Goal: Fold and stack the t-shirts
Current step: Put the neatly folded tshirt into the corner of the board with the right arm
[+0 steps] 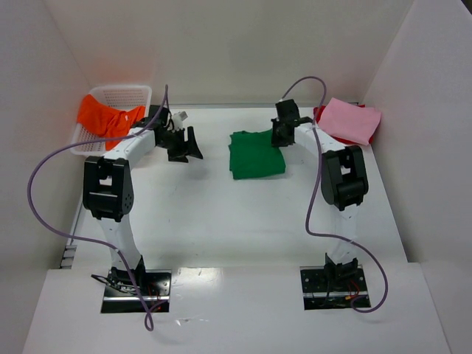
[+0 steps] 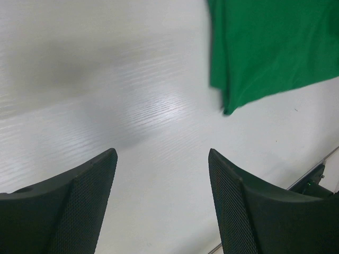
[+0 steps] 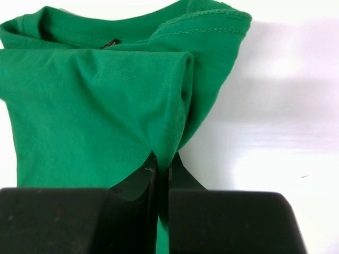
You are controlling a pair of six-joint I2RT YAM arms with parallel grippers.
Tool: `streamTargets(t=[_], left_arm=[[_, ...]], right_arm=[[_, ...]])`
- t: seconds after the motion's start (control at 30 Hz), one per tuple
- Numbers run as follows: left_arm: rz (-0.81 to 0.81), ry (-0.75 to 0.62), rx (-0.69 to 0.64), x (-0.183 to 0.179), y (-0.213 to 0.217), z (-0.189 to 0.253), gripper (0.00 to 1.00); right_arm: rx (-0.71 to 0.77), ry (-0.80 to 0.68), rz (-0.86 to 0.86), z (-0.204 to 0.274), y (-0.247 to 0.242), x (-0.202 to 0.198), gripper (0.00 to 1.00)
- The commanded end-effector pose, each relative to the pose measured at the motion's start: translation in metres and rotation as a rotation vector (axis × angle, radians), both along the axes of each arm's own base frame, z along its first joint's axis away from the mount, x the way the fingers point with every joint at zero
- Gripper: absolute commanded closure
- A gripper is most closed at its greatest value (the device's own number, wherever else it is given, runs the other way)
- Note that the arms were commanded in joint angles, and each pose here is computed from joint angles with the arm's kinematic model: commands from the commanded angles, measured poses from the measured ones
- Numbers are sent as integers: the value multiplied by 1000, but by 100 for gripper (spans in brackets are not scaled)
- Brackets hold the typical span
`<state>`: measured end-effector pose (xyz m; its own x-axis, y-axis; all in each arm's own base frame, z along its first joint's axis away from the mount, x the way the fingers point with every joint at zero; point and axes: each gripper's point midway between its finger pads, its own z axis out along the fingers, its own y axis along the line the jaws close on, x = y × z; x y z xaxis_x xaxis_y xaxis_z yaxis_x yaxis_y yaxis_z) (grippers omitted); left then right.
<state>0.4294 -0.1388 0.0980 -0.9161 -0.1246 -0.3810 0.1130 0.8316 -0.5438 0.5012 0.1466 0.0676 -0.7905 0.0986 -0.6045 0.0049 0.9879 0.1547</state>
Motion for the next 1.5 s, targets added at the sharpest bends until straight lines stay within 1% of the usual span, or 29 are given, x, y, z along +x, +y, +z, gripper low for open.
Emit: streamTargets(t=[0.0,0.03,0.1,0.17,0.2,0.3,0.4,0.53,0.57,0.63,0.73,0.87,1.03,1.2,1.33,1.4,1.47], left_arm=[[4,-78,-4,10,15,27,22],[5,-72,-2,9,17,27,22],[14,-69,-1,9,21,26,22],[24,-61,-1,10,25,23,22],[24,-51,0,9,25,21,22],[24,-32,1,7,25,17,22],[19,-20,4,4,26,15,22],[26,-8,39,-1,31,14,22],[27,2,42,-2,32,13,22],[31,13,51,-4,33,11,22],[35,22,59,-6,35,10,22],[47,33,54,-4,34,12,22],[52,60,42,-7,32,12,22],[70,80,46,-10,33,13,22],[81,99,41,-14,33,11,22],[90,104,37,-14,33,12,22],[97,118,35,-14,32,8,22]], right_arm=[[-107,-48,-29,23,-49,27,100],[-125,-53,-21,24,-58,31,100],[-152,-100,-39,43,-82,49,100],[-187,-134,36,53,-93,61,100],[-240,-158,24,60,-103,66,100],[-382,-154,-11,58,-135,84,100],[-410,-166,-40,63,-158,101,100],[-483,-169,-76,78,-190,110,100],[-495,-186,-102,88,-200,113,100],[-535,-191,-117,100,-218,112,100],[-604,-204,-184,119,-246,109,100],[-638,-245,-255,147,-279,104,100],[-659,-267,-313,160,-307,104,100],[-655,-304,-362,175,-326,105,100],[-640,-373,-416,201,-352,104,100],[-642,-381,-431,204,-359,103,100],[-634,-377,-442,194,-363,108,100]])
